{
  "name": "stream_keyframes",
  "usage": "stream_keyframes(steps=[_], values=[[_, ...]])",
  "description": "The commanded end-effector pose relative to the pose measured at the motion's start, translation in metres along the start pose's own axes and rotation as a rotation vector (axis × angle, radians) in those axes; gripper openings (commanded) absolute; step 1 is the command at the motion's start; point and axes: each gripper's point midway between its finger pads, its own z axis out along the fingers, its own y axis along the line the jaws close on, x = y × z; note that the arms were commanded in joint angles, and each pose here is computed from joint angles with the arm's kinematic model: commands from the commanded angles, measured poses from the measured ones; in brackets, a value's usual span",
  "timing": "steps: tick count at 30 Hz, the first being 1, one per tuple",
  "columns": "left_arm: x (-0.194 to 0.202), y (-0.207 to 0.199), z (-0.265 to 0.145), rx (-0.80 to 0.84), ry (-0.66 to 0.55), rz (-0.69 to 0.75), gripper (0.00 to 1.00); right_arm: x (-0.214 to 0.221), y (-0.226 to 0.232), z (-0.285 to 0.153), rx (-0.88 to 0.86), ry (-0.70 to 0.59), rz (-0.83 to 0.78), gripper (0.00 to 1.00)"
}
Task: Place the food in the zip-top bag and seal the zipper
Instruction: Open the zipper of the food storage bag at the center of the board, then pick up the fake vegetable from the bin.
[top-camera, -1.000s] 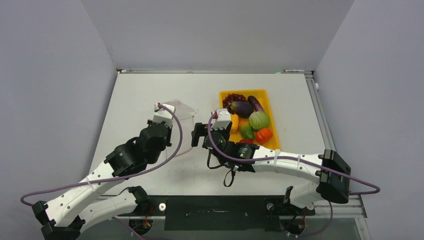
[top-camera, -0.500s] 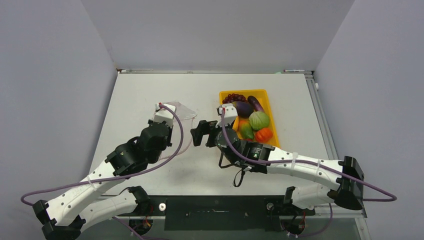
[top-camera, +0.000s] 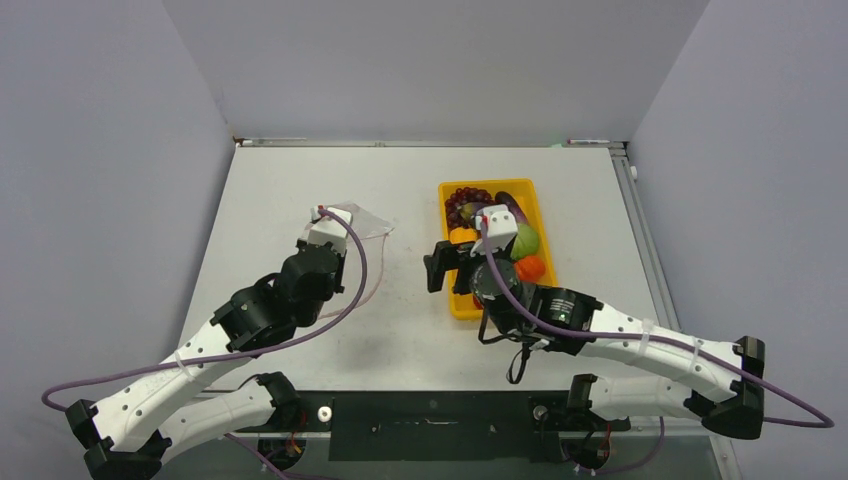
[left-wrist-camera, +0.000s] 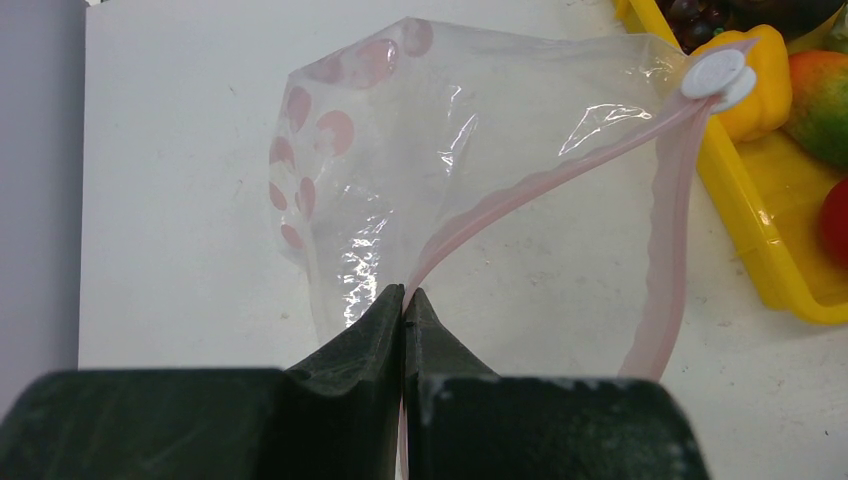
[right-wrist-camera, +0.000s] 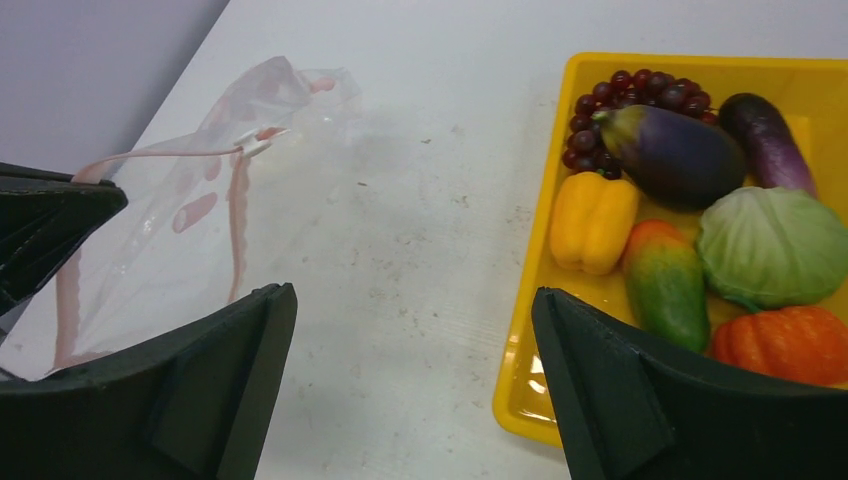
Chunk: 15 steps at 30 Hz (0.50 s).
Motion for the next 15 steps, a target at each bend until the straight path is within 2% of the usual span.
stream_keyframes(steps=[1,8,15], values=[[-0.012,-0.002,-0.002,0.013,-0.034,-0.027,0.0,-0.024,-0.041,-0.022,0.133,-0.037,-0.043,0.91],[-0.011,-0.002,-0.001,0.014,-0.031,-0.025,0.0,-0.013,-0.073,-0.032,0.228,0.004,-0.064,0.91],[-0.01,-0.003,0.0,0.017,-0.027,-0.022,0.0,0.015,-0.101,-0.021,0.292,0.129,-0.085,0.91]])
